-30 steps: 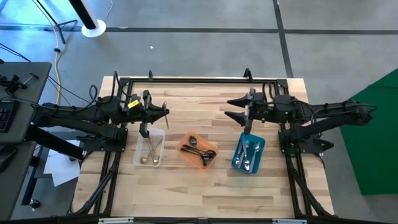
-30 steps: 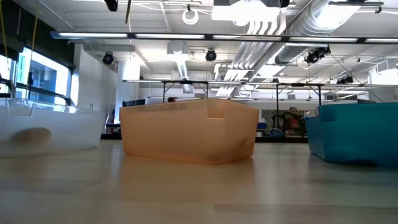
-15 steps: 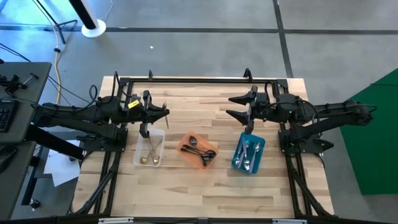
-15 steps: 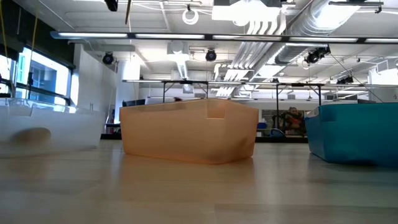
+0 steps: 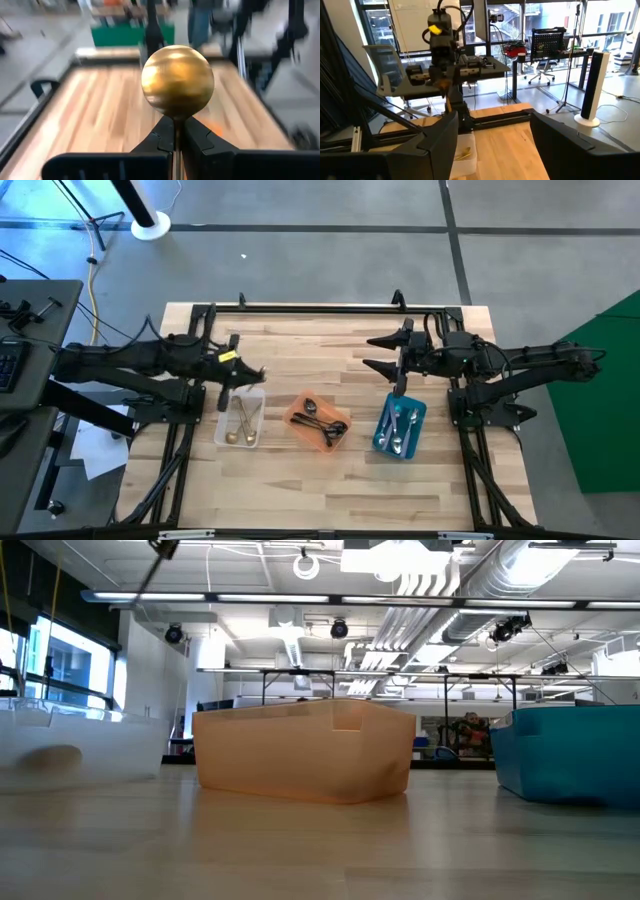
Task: Sort silverware by color (type)
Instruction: Put the gold spoon into the transparent bin
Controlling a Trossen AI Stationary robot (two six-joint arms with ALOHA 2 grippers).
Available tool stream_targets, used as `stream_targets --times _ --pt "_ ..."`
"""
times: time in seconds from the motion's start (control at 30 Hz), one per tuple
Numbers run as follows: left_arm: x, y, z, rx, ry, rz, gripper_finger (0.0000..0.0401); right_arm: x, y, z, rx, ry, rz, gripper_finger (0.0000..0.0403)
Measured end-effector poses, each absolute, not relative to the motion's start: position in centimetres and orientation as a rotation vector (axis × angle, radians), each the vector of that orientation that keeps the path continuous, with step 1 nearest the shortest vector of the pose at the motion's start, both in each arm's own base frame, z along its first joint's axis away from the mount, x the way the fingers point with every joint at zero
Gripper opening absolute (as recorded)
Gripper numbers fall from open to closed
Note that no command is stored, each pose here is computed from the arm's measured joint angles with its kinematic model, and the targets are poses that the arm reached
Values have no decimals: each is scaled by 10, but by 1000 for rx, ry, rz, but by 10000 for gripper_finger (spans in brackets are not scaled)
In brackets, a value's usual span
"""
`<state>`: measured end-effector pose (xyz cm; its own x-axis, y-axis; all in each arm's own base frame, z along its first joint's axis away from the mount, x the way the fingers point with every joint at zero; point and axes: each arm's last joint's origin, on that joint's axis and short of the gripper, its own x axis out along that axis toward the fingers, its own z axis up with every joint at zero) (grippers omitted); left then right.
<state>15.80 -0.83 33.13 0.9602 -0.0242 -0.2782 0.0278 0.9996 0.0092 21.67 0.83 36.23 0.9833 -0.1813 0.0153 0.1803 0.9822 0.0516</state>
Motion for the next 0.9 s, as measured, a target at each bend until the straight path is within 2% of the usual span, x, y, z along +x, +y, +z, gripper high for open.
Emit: stream_targets --times 0.2,0.43,0.6,0.77,0.9 --pt "141 -14 332 77 527 -127 0 218 8 362 75 -20 -190 233" --pt "143 -22 299 141 786 -227 0 228 8 354 125 12 -238 233" --pt "160 -29 272 282 897 -316 0 237 8 346 120 45 -239 233" --pt "185 -37 259 415 901 -399 0 241 9 345 123 39 -239 233" --pt "190 -44 244 528 991 -511 0 241 9 346 126 25 -238 233"
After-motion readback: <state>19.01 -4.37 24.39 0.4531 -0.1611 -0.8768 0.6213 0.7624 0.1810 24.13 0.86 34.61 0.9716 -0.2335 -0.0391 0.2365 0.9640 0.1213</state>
